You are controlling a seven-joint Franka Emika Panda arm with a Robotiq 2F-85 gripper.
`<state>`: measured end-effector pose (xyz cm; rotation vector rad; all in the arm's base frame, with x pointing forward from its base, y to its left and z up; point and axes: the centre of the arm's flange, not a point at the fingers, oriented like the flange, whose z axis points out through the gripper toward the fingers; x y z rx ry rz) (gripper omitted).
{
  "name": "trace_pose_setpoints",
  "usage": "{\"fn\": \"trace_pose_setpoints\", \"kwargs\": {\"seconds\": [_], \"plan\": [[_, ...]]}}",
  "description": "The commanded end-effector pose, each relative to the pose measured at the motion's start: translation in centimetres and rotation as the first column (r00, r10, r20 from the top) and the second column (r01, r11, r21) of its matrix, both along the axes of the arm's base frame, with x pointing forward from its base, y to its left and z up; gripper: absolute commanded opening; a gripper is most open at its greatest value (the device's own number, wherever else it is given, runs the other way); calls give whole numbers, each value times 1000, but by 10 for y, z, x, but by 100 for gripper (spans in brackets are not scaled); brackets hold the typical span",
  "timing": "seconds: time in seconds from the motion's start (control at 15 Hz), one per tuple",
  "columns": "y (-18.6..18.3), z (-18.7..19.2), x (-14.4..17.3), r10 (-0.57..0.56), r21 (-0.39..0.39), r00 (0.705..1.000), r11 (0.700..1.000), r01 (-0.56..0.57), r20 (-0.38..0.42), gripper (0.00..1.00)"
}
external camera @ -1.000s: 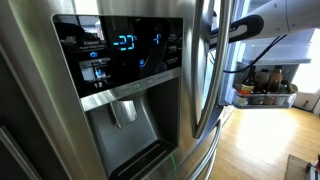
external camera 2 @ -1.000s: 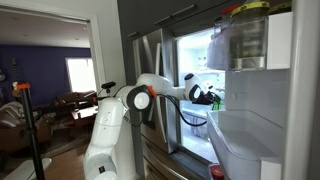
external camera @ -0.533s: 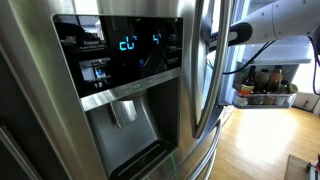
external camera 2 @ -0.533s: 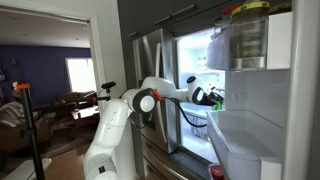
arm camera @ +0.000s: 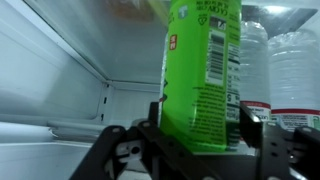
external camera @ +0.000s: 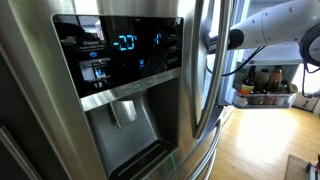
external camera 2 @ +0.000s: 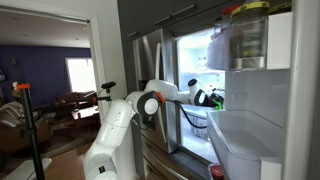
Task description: Put the green bottle on top tray of fridge, then put it on the top fridge side rack
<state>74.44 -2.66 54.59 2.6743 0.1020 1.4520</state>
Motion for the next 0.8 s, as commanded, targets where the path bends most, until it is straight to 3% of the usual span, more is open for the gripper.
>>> {"fn": "trace_pose_setpoints", "kwargs": {"seconds": [0.0,0.2,0.73], "plan": [[0,-4,11,-2,13,1000,1000,2,12,46],[3,9,-6,-5,18,999,1000,5,-34,39],[9,52,-61,-59,-6,992,998,59,-111,37]]}}
